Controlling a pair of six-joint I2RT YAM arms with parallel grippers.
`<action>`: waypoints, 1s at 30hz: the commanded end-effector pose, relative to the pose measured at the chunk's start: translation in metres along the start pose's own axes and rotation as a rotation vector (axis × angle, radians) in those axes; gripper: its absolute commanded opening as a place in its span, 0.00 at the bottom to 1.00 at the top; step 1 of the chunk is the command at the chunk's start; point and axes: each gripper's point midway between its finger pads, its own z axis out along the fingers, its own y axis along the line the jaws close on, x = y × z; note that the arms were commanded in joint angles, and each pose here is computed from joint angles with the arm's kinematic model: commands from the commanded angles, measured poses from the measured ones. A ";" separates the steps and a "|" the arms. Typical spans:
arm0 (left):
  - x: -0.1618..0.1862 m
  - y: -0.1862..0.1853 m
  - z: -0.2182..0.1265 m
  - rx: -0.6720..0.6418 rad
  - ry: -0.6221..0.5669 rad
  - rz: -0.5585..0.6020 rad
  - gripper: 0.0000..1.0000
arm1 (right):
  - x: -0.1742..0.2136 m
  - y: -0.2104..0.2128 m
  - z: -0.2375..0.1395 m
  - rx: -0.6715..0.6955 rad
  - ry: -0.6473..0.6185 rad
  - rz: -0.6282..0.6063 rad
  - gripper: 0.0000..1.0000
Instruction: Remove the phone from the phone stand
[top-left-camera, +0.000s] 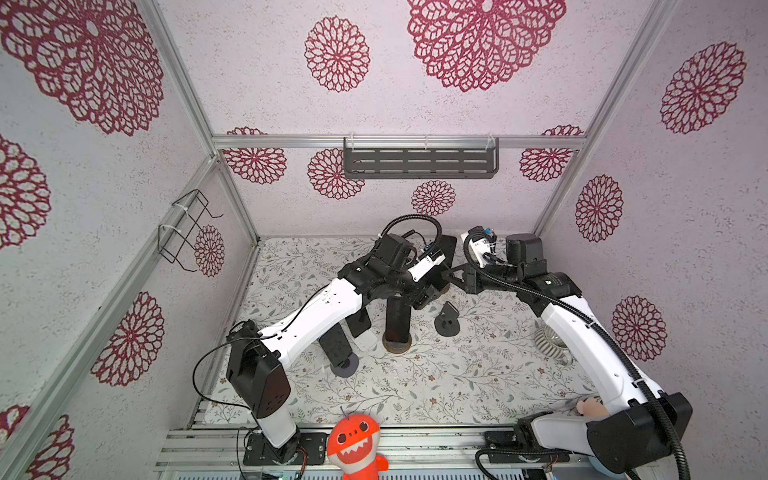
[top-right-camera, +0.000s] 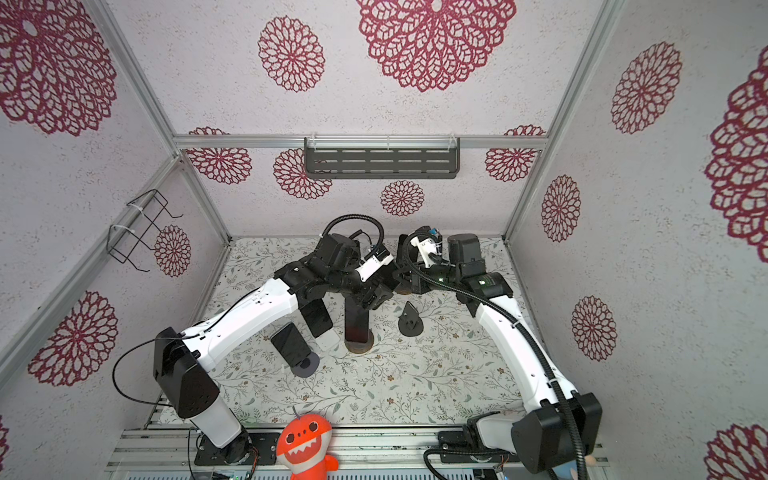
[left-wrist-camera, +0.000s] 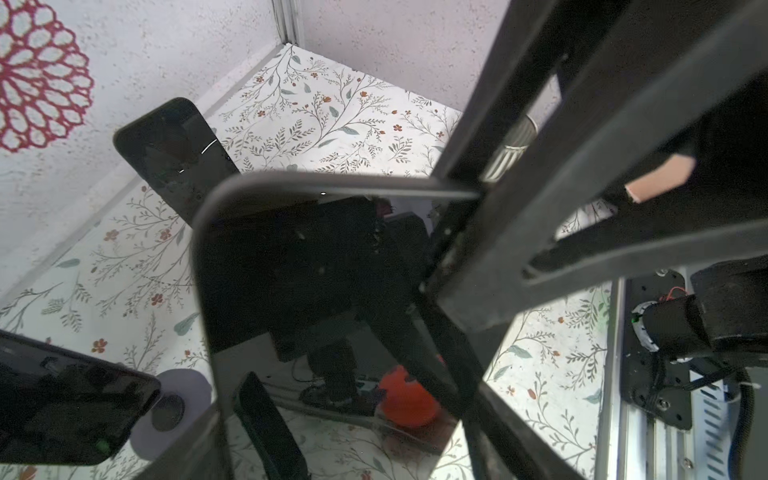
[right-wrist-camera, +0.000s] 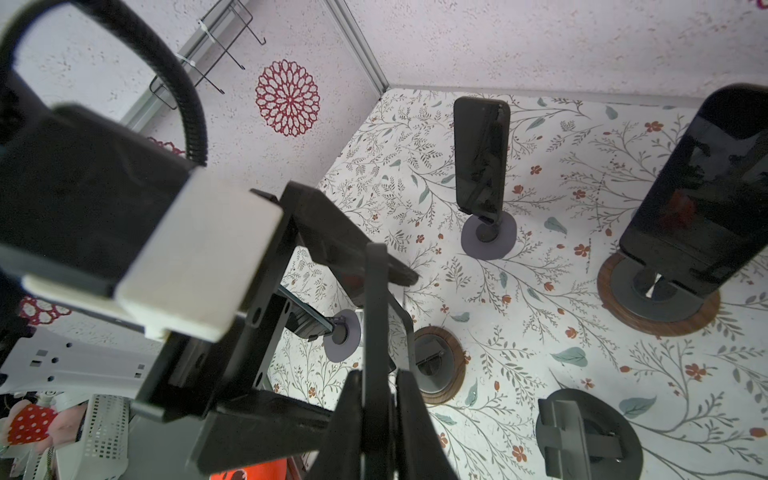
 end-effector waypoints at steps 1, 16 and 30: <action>-0.008 0.003 0.002 -0.017 -0.012 0.006 0.74 | -0.014 0.027 -0.016 -0.063 -0.062 -0.086 0.00; -0.020 0.010 -0.008 -0.060 -0.039 -0.042 0.46 | -0.011 0.023 -0.015 -0.050 -0.054 -0.090 0.40; -0.040 0.028 -0.037 -0.102 -0.107 -0.134 0.43 | -0.014 -0.037 -0.044 0.278 -0.133 -0.031 0.63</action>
